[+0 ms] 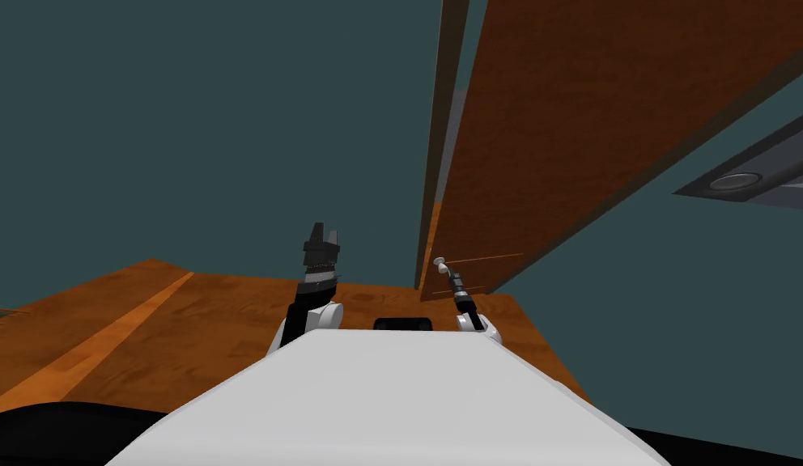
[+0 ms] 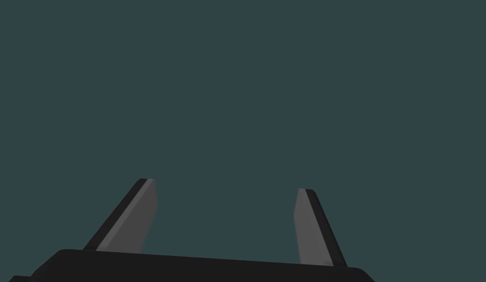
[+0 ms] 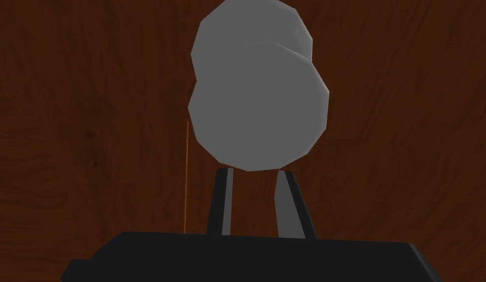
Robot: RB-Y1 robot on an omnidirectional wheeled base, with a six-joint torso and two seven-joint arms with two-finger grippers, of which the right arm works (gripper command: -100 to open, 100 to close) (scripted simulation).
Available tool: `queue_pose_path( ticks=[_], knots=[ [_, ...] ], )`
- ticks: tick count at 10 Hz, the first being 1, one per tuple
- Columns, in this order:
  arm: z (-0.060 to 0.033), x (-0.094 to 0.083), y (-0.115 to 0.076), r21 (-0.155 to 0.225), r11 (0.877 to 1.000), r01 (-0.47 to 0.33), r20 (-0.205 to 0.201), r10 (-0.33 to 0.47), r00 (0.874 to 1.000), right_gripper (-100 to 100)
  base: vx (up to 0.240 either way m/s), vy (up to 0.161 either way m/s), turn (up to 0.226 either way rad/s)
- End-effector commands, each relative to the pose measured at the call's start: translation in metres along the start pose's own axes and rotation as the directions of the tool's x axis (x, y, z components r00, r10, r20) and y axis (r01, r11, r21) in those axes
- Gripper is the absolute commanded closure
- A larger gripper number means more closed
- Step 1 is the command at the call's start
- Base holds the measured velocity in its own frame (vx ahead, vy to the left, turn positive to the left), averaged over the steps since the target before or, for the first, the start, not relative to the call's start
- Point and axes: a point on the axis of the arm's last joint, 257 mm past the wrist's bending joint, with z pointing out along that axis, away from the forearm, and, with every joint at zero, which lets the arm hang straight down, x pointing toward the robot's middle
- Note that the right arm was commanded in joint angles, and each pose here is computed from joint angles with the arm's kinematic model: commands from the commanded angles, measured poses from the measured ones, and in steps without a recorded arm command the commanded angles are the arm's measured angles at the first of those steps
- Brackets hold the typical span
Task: Pull the door open
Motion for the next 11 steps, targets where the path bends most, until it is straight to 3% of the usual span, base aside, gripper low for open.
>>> queue_pose_path(
  ticks=[1, 4, 6, 7, 9, 10, 11],
  knots=[
    [0.0028, 0.016, 0.003, -0.012, 0.998, -0.069, -0.017, 0.069, 0.997, 100, -0.072, -0.043, 0.172],
    [0.0034, 0.01, 0.002, -0.01, 0.99, -0.139, 0.002, 0.139, 0.99, 100, -0.083, -0.035, 0.13],
    [0.004, 0.004, 0.0, -0.011, 0.977, -0.213, 0.023, 0.213, 0.977, 100, -0.054, -0.015, 0.148],
    [0.004, 0.004, 0.0, -0.011, 0.977, -0.213, 0.023, 0.213, 0.977, 100, -0.052, -0.025, 0.041],
    [0.0044, -0.003, -0.001, -0.016, 0.958, -0.285, 0.045, 0.285, 0.957, 100, -0.066, -0.035, 0.139],
    [0.0044, -0.003, -0.001, -0.016, 0.957, -0.29, 0.045, 0.29, 0.956, 100, -0.058, -0.035, 0.106],
    [0.0046, -0.007, -0.002, -0.02, 0.944, -0.329, 0.056, 0.329, 0.943, 100, -0.066, -0.019, 0.119]
  ],
)
